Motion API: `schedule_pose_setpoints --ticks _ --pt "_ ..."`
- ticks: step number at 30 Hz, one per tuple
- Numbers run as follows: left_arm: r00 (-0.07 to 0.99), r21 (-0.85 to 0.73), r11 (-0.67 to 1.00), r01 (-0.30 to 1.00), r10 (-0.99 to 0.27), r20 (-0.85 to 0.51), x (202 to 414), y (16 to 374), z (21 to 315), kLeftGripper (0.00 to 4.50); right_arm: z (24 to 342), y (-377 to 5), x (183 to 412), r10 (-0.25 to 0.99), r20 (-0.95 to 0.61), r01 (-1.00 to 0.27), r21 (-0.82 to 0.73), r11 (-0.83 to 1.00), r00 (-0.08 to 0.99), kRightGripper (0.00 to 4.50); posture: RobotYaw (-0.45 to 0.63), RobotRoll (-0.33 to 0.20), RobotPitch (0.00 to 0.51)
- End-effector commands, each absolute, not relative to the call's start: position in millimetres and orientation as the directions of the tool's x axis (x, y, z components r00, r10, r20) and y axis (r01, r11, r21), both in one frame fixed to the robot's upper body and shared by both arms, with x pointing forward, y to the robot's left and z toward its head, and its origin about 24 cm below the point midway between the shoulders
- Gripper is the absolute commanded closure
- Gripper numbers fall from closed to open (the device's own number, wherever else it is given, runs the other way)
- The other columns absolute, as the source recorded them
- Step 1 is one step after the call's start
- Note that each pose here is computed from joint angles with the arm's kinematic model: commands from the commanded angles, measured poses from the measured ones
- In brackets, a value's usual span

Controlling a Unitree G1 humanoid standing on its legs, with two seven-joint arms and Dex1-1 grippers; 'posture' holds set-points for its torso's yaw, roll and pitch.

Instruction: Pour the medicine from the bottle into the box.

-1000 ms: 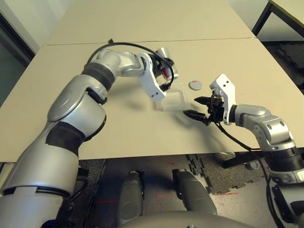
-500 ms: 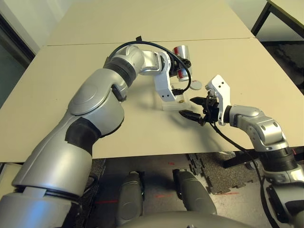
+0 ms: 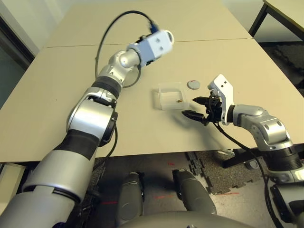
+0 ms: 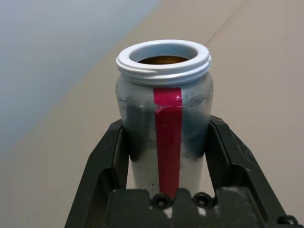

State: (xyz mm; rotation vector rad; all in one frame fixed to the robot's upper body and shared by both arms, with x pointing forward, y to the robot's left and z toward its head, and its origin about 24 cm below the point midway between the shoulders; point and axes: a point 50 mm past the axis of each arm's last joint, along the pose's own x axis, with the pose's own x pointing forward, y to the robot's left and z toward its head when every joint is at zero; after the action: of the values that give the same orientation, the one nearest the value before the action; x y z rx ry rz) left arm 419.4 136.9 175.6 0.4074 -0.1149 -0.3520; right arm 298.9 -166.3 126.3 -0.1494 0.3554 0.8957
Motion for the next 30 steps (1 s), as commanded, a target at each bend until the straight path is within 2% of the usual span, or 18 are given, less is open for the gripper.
schedule_pose_setpoints --ticks 1,5,9,13,25,30 --pt "0.967 0.28 0.933 0.224 -0.248 0.054 408.6 154.6 145.5 2.03 126.3 -169.9 299.8 0.735 -0.376 -0.785 0.033 0.619 0.564 0.0 -0.1 0.0 0.154" --pt "0.987 0.199 0.969 0.145 -0.156 0.038 388.8 170.0 114.6 2.03 126.5 -170.2 299.2 0.739 -0.383 -0.79 0.038 0.612 0.555 0.0 -0.09 0.0 0.16" --pt "0.998 0.122 0.991 0.062 -0.064 0.01 375.1 179.4 99.6 2.03 126.3 -170.5 299.0 0.741 -0.39 -0.793 0.041 0.608 0.547 0.0 -0.09 0.0 0.161" --pt "0.999 0.1 0.994 0.048 -0.046 -0.019 369.1 178.6 91.1 2.03 126.6 -170.4 299.7 0.742 -0.391 -0.795 0.043 0.605 0.544 0.0 -0.08 0.0 0.162" --pt "0.999 0.057 0.998 0.035 -0.032 -0.04 370.7 178.8 85.9 2.03 126.7 -171.1 300.2 0.741 -0.386 -0.791 0.043 0.61 0.55 0.0 -0.11 0.0 0.158" --pt "0.996 0.037 0.996 0.078 -0.075 -0.056 365.3 179.7 75.5 2.03 127.1 -172.5 299.7 0.736 -0.387 -0.788 0.04 0.615 0.555 0.0 -0.11 0.0 0.157"
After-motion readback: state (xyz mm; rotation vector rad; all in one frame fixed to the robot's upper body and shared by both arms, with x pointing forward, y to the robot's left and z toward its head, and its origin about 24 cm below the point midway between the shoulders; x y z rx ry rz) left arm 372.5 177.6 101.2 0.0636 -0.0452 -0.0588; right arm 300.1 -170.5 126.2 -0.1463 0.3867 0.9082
